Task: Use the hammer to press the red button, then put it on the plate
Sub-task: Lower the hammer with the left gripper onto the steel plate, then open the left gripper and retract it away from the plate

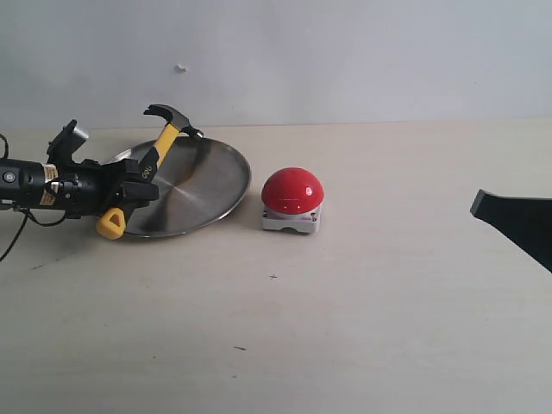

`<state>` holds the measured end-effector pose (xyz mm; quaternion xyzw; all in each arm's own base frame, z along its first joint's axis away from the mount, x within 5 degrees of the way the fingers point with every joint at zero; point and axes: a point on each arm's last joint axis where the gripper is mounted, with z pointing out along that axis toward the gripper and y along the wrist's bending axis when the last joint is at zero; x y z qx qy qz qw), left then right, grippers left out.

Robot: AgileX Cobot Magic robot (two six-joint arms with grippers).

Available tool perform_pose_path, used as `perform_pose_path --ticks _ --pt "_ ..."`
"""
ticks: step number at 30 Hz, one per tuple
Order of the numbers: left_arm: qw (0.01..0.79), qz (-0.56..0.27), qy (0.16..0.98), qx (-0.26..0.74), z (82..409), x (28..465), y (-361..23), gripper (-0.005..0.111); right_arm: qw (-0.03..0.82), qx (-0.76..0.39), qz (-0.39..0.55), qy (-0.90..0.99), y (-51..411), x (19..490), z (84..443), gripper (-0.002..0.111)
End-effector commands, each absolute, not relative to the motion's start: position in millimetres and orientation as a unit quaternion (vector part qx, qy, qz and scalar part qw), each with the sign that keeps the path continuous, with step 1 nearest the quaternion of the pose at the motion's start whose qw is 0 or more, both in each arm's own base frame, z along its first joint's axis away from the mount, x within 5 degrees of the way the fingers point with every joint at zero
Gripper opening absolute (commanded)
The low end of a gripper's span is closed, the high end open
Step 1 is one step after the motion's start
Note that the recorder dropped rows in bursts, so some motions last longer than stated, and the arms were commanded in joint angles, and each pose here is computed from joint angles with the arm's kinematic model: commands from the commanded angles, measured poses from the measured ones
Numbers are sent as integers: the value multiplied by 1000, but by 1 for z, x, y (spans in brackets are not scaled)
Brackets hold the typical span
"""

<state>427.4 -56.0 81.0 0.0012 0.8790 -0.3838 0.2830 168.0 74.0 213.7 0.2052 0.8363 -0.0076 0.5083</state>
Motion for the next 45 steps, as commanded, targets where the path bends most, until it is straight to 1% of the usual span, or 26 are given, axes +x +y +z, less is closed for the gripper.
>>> perform_pose_path --ticks 1,18,20,23,26,28,33,40,42,45 --pt "302 -401 865 7 91 431 -59 0 510 205 -10 835 73 167 214 0" --pt "298 -372 879 10 87 431 -56 0 510 205 -10 835 73 167 214 0" --pt "298 -371 880 11 87 431 -56 2 510 205 -10 835 73 167 214 0" --pt "297 -371 880 11 87 431 -56 14 510 205 -10 835 73 167 214 0" --pt "295 -372 880 7 87 431 -56 30 510 205 -10 835 73 167 214 0" --pt "295 -372 880 7 87 431 -56 37 510 205 -10 835 73 167 214 0" --pt "291 -374 880 -1 86 431 -56 43 510 205 -10 835 73 167 214 0" --pt "285 -379 880 -16 86 431 -56 45 510 205 -10 835 73 167 214 0" --pt "278 -382 881 -26 86 431 -56 51 510 205 -10 835 73 167 214 0" --pt "276 -383 881 -30 86 431 -56 67 510 205 -10 835 73 167 214 0"
